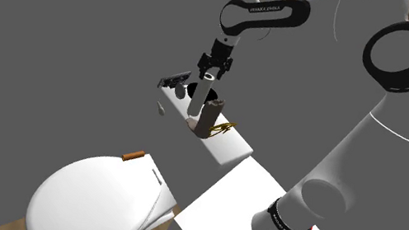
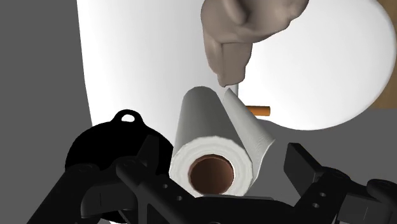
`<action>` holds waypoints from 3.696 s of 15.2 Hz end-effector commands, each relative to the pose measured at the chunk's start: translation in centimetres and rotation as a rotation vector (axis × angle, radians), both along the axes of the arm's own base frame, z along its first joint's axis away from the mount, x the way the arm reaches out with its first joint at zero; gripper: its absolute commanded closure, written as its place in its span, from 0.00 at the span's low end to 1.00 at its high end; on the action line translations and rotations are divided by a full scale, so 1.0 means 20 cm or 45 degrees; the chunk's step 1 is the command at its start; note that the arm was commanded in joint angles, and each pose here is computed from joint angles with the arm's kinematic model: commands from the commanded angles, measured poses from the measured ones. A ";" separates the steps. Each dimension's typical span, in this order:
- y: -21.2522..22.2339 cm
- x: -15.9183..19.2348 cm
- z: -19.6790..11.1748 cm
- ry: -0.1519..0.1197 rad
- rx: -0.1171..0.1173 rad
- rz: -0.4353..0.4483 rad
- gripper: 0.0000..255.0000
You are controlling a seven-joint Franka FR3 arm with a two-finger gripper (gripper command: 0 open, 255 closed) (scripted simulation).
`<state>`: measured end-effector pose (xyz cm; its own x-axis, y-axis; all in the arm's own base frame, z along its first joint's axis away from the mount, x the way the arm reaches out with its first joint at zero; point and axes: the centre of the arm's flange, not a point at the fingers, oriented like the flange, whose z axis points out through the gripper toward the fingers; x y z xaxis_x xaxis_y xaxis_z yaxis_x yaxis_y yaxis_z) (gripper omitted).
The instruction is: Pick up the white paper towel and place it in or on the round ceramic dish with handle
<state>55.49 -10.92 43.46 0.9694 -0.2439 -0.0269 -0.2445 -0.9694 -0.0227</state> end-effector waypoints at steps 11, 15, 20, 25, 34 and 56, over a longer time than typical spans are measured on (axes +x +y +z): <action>0.00 0.00 -0.10 -0.001 0.000 -0.001 0.00; 0.00 0.00 -0.10 -0.001 0.000 -0.001 1.00; 0.00 0.00 -0.10 -0.001 0.000 -0.001 1.00; 0.00 0.00 0.01 -0.001 0.000 -0.001 1.00; 0.00 0.00 0.25 -0.001 0.000 -0.001 1.00; -0.58 0.34 0.93 -0.001 0.000 -0.001 1.00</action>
<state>61.95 -21.45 61.14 0.9688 -0.2465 -0.0252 -0.2471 -0.9687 -0.0234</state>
